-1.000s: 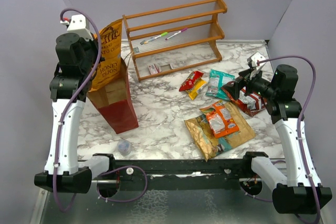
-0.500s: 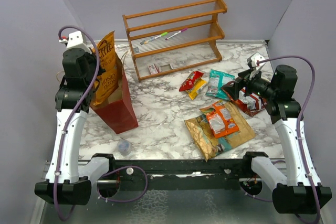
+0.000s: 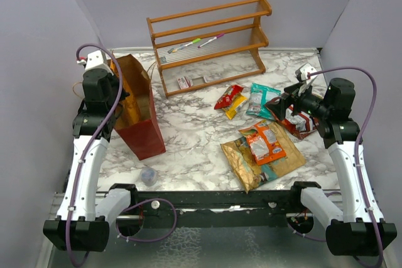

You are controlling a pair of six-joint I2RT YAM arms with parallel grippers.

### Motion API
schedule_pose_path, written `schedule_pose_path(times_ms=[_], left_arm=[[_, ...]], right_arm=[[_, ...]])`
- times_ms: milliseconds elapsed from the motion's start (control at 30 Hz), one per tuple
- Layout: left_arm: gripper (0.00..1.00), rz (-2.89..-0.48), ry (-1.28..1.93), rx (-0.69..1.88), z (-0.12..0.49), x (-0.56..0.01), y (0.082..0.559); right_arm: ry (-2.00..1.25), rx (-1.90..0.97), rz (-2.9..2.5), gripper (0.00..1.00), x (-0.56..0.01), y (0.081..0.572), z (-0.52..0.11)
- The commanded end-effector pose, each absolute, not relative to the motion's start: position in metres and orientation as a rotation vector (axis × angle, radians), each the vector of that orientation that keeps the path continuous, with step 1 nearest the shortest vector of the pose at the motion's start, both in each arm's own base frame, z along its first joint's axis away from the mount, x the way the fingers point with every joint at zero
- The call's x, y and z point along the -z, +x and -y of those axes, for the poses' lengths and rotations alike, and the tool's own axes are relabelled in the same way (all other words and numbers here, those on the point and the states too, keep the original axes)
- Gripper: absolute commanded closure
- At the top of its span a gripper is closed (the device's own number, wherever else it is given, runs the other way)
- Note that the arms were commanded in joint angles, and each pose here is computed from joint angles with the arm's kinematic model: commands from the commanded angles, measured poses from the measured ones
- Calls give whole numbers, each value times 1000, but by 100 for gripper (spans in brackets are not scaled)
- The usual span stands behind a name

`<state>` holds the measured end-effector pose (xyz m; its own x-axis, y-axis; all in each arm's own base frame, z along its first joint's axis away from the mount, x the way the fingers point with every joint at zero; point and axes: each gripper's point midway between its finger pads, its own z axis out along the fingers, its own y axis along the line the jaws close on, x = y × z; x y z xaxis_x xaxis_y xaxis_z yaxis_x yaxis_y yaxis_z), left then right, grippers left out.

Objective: Place the snacks into the paper bag
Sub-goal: Place the snack in the paper bag.

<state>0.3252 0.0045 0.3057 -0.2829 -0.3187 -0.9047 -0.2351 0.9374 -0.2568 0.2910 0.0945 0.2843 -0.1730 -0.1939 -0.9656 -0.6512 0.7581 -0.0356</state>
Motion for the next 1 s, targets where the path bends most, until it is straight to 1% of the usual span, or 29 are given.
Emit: schedule_pose_path(times_ms=[0, 133, 400, 600, 767, 967], left_arm=[[100, -1745, -351, 119, -2, -339, 339], [100, -1752, -275, 134, 6, -333, 348], [100, -1761, -173, 82, 6, -321, 369], [100, -1718, -12, 123, 23, -322, 372], [100, -1699, 107, 56, 23, -320, 383], [100, -1652, 300, 59, 39, -331, 396]], right_arm=[[-673, -480, -1690, 5, -295, 290, -98], [-669, -484, -1696, 5, -295, 291, -97], [-669, -481, -1699, 5, -292, 293, -97], [-668, -474, -1697, 5, -291, 292, -96], [-666, -474, -1699, 5, -290, 292, -96], [-663, -464, -1698, 5, -290, 291, -95]])
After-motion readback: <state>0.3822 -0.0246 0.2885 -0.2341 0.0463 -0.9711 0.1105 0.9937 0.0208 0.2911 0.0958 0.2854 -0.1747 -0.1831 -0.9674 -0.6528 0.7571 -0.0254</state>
